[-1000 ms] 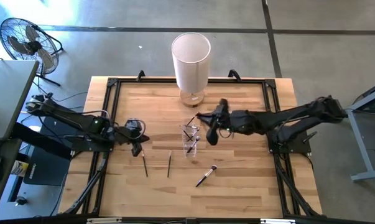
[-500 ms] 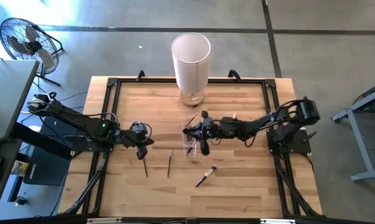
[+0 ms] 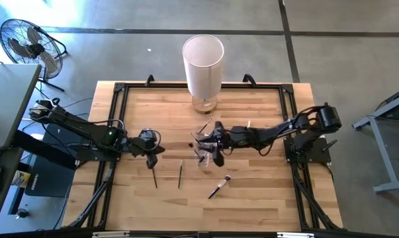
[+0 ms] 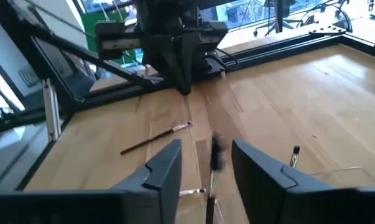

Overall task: Put items in baskets/containers
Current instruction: Put the black eyeshadow brush into the transparent organizer

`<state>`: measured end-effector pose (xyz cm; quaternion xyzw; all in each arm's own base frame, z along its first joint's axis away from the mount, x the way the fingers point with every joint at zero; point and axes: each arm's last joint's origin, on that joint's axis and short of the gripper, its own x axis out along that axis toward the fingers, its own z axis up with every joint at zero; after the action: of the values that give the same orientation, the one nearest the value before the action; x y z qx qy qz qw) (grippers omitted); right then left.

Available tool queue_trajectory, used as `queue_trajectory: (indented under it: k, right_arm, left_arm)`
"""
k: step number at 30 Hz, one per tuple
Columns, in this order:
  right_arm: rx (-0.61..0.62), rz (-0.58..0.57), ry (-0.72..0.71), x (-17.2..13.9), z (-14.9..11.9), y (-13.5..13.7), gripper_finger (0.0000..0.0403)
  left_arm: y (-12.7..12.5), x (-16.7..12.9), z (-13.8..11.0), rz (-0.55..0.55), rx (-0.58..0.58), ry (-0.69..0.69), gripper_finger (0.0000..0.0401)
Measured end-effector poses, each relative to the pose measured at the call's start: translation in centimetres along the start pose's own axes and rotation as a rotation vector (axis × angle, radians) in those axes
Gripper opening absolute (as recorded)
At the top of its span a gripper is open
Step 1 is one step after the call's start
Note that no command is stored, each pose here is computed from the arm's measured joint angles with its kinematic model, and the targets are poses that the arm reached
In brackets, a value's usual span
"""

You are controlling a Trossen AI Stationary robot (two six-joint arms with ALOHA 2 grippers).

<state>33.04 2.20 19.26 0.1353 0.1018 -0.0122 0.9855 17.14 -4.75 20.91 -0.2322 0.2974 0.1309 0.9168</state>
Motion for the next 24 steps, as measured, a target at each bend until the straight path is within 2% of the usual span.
queue_trajectory:
  k: [4,9,13,18,21,24]
  right_arm:
    - [-0.052,-0.04,0.014,-1.5,1.5,0.2,0.016]
    - [-0.059,-0.159,0.063,-4.8,3.6,0.3,0.0167]
    - [0.04,-0.3,0.105,-8.3,4.8,0.1,0.0154]
    - [0.205,-0.494,0.233,-12.6,4.4,-0.6,0.0128]
    - [0.305,-0.623,0.328,-14.7,3.5,-1.1,0.0113]
    - [0.351,-0.731,0.423,-16.1,2.5,-1.5,0.0099]
  left_arm:
    - [0.0,0.0,0.3,0.025,-0.009,-0.052,0.0007]
    - [0.0,0.0,0.4,0.053,-0.041,-0.083,0.0014]
    - [0.0,0.0,0.4,0.056,-0.072,-0.088,0.0051]
    - [0.3,-0.1,0.6,0.128,-0.141,-0.168,0.0109]
    - [0.1,-0.3,1.0,0.139,-0.184,-0.2,0.0123]
    - [-0.4,-0.7,1.9,0.13,-0.207,-0.218,0.0123]
